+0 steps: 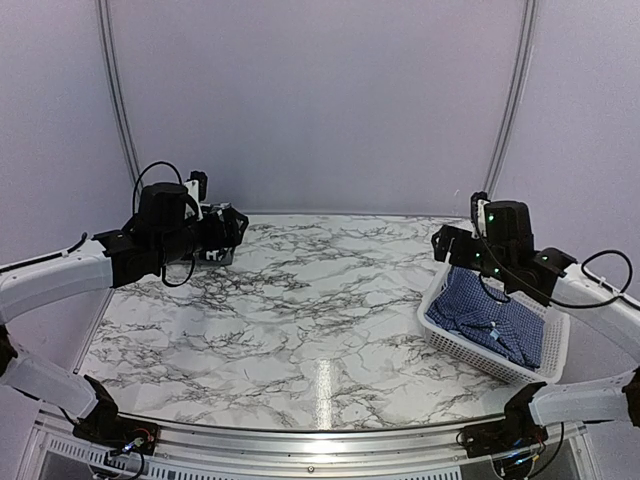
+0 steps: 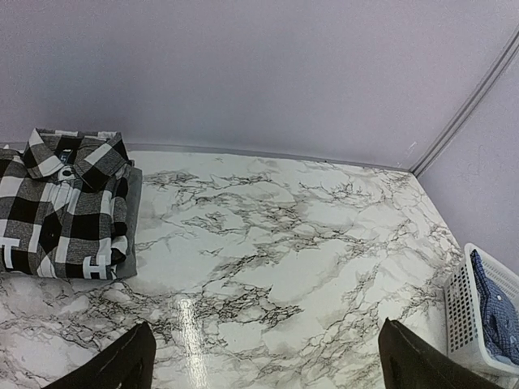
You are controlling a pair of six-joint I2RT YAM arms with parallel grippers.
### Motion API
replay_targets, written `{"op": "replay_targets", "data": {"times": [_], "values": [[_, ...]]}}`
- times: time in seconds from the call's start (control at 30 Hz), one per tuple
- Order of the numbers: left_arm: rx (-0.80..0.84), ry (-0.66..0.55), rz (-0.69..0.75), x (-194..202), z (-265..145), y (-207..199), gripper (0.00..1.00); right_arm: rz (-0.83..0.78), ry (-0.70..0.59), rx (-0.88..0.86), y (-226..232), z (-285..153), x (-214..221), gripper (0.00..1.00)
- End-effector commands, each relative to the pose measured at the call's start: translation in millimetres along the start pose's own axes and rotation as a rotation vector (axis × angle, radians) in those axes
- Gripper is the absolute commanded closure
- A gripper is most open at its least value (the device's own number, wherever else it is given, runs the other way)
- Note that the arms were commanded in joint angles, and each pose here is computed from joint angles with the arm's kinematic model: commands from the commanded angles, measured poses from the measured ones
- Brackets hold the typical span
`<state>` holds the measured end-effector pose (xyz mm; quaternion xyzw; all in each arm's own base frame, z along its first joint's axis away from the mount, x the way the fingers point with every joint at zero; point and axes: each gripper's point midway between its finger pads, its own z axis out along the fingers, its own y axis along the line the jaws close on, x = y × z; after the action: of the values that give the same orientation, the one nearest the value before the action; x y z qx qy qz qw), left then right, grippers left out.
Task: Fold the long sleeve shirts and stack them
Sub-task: Pick up the crumpled shirt from the bin.
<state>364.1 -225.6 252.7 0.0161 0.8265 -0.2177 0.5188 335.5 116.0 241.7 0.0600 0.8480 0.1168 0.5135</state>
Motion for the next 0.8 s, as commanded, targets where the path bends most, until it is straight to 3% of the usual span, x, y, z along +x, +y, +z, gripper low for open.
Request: {"op": "replay_targets", "data": {"times": [0.0,0.17,0.37,0.6,0.7,0.77], "values": [[0.007,-0.026,0.005,-13,-2,-4,0.01,0.083,0.139,0.157,-29,-3,29,0.02],[0.020,-0.004,0.007,-8,2,-7,0.01,0.154,0.265,0.247,-55,0,67,0.06],[0.013,0.003,0.010,-4,1,-4,0.01,0.281,0.327,0.393,-108,-4,91,0.11],[0.007,0.001,0.012,-4,2,-2,0.01,0.321,0.444,0.483,-137,9,136,0.13],[0.007,0.002,0.014,-4,4,-3,0.01,0.337,0.471,0.460,-134,20,148,0.20],[0.009,0.000,0.014,-5,3,-3,0.01,0.338,0.469,0.460,-134,22,147,0.31]]}}
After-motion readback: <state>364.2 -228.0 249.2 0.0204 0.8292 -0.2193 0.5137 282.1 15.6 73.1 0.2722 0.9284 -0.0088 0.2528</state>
